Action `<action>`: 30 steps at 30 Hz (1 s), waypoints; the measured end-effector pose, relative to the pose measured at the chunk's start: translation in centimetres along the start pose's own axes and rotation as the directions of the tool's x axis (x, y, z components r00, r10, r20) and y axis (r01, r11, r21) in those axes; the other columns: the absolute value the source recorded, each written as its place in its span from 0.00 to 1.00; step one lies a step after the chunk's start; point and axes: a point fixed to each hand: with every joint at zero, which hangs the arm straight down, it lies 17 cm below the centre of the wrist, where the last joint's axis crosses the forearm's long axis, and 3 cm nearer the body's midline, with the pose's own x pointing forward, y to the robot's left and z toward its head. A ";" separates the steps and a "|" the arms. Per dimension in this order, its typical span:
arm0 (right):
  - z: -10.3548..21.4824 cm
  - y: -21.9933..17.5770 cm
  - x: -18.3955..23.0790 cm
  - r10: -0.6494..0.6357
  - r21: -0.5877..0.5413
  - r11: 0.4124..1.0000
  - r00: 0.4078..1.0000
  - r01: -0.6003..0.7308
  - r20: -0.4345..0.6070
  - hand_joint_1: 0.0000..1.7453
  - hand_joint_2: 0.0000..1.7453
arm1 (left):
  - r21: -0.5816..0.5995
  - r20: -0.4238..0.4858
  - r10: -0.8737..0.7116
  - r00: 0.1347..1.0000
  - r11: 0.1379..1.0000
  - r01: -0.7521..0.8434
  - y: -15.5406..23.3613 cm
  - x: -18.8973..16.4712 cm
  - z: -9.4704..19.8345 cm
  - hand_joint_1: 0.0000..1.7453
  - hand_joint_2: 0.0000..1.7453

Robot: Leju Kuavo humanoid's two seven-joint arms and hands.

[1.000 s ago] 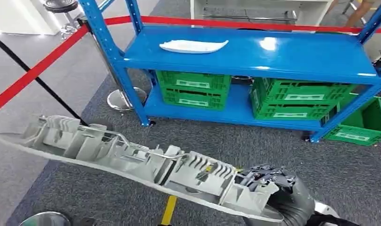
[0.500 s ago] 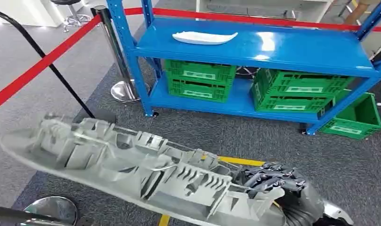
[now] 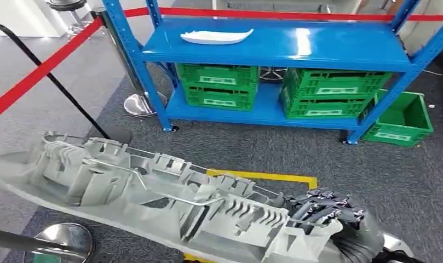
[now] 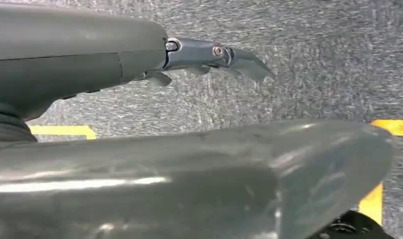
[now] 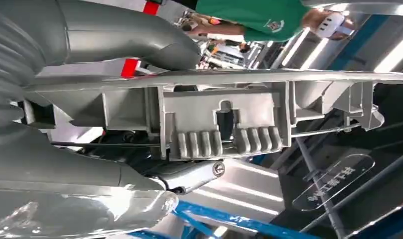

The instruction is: Take the parts from the cabinet and place them on the table.

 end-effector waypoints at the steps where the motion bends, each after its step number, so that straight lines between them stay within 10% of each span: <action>1: 0.0 0.0 0.1 -0.009 0.001 1.000 1.000 0.009 0.003 1.00 1.00 | 0.000 0.000 0.000 1.000 1.000 0.000 0.0 0.0 0.0 0.00 0.00; 30: 1.6 0.4 1.1 -0.045 -0.104 0.993 0.998 0.050 0.052 1.00 1.00 | 0.117 0.084 -0.055 0.995 0.992 0.045 3.9 3.0 -0.7 0.00 0.00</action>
